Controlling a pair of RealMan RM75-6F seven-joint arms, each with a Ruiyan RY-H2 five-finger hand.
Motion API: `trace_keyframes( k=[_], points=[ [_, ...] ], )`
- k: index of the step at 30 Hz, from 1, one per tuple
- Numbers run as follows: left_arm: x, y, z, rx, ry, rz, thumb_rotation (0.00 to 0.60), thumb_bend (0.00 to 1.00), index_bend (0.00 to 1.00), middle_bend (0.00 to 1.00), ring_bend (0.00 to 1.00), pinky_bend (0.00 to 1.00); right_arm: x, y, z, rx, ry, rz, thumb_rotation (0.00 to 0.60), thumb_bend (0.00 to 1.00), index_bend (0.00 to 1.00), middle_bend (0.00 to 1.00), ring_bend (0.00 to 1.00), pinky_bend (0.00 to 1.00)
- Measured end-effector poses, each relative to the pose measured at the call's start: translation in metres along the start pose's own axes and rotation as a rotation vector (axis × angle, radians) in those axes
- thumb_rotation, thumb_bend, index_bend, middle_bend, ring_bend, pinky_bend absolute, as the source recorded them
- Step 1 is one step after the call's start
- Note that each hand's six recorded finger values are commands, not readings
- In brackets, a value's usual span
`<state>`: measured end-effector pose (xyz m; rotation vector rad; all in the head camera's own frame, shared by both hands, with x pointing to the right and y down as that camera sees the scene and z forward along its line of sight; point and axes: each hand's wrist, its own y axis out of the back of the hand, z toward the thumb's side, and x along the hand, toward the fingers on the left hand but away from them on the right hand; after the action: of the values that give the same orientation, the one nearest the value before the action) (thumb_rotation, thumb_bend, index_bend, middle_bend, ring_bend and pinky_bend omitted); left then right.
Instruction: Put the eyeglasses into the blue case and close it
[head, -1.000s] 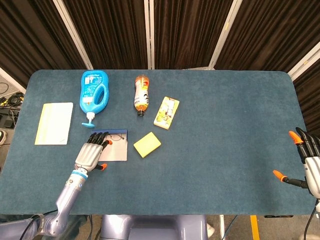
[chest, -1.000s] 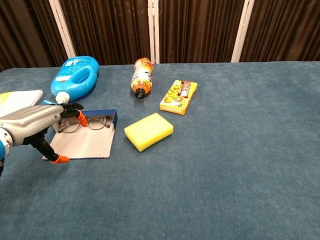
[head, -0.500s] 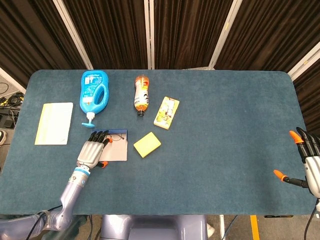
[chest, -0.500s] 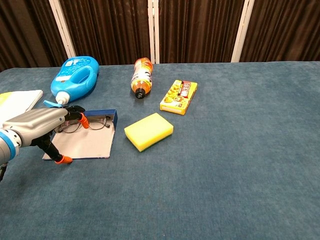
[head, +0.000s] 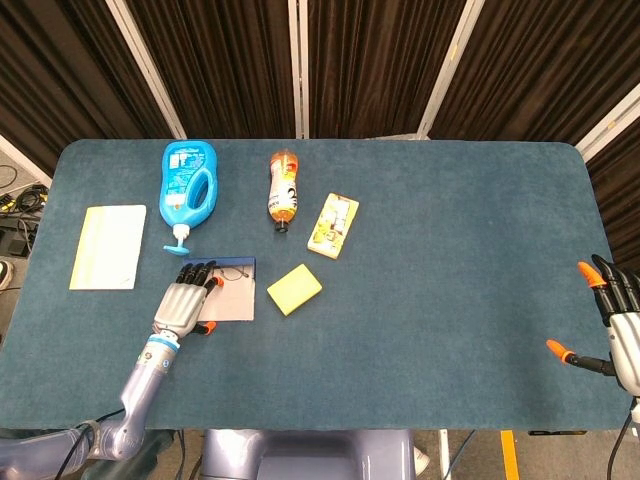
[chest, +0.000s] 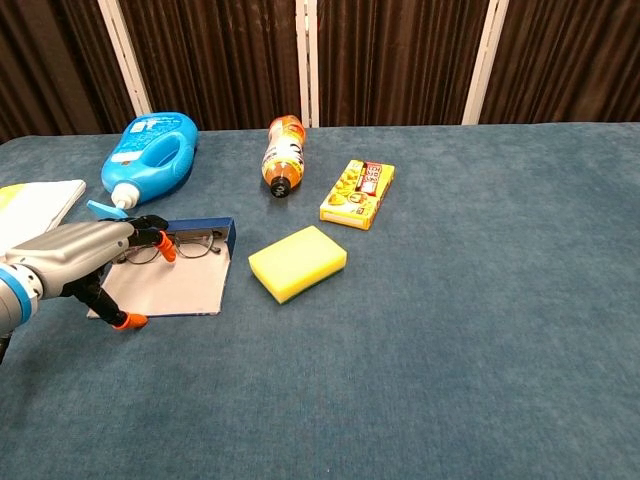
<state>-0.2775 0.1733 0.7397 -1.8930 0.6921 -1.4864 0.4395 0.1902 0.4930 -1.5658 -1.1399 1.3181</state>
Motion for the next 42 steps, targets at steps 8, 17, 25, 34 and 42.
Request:
trace_keyframes(
  k=[8,17,25,34,42],
  points=[
    [0.001,0.0,0.0,0.003,-0.006,0.0,0.6,0.55,0.24,0.0,0.0,0.0,0.0,0.0,-0.001,-0.001,-0.001,-0.001,0.6,0.0,0.0,0.0,0.0,0.0],
    [0.001,0.006,-0.002,0.004,-0.004,-0.004,0.6,0.62,0.25,0.0,0.0,0.0,0.0,0.0,0.0,0.001,0.0,-0.002,0.6,0.0,0.0,0.0,0.0,0.0],
    [0.003,0.008,-0.003,-0.002,-0.003,-0.009,0.6,0.62,0.26,0.0,0.0,0.0,0.0,-0.001,0.0,0.002,0.0,0.001,0.6,0.0,0.0,0.0,0.0,0.0],
    [0.014,0.019,0.0,-0.017,-0.009,0.029,0.6,0.64,0.32,0.0,0.0,0.0,0.0,-0.002,0.0,0.005,0.0,0.003,0.6,0.0,0.0,0.0,0.0,0.0],
    [0.025,0.02,-0.005,-0.007,0.024,0.018,0.6,0.65,0.38,0.0,0.0,0.0,-0.001,-0.003,-0.001,0.006,-0.003,0.006,0.6,0.0,0.0,0.0,0.0,0.0]
  ],
)
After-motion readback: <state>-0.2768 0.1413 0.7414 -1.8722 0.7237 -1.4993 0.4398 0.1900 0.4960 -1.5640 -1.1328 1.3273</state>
